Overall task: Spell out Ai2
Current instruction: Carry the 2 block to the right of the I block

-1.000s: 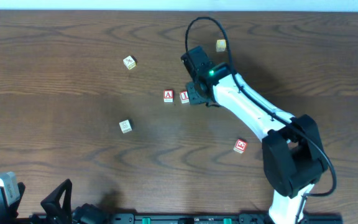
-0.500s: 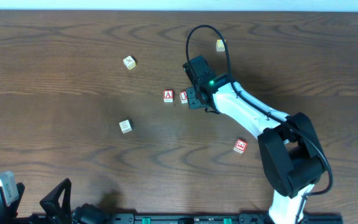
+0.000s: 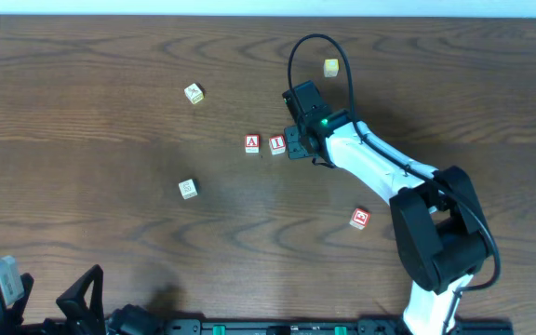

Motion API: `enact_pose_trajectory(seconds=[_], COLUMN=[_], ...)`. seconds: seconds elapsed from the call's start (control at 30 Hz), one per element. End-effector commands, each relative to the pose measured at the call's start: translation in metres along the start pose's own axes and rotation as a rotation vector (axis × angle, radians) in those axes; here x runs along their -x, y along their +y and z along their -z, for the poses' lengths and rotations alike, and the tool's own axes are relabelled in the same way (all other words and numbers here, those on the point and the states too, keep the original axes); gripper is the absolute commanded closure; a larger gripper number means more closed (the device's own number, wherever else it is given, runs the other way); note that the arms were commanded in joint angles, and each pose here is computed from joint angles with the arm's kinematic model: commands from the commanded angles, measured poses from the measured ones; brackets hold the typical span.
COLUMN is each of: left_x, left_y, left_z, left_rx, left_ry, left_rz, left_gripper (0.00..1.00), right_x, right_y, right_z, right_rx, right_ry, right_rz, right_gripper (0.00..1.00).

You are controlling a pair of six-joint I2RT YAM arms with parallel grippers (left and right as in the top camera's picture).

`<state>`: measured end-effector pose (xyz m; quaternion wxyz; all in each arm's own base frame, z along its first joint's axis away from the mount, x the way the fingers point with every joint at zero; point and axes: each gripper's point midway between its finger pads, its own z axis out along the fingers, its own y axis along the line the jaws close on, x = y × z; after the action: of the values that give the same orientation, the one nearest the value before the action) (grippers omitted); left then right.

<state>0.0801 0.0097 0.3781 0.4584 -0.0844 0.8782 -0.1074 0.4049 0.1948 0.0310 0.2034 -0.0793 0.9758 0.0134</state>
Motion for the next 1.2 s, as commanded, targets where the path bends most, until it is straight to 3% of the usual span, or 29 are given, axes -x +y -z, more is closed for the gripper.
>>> enact_pose_trajectory(seconds=[0.0,1.17], left_x=[-0.005,-0.003], left_y=[0.007,0.010], left_z=[-0.001,-0.001], left_rx=[0.037,0.053], left_ry=[0.015,0.006], left_rz=[0.007,0.017], left_gripper=[0.04,0.05], right_x=[-0.004,-0.014], right_y=[-0.004,0.010], right_z=[-0.004,-0.016], right_rx=[-0.009,0.047], right_ry=[0.010,-0.011], right_rz=[-0.049,-0.163], right_gripper=[0.81,0.80])
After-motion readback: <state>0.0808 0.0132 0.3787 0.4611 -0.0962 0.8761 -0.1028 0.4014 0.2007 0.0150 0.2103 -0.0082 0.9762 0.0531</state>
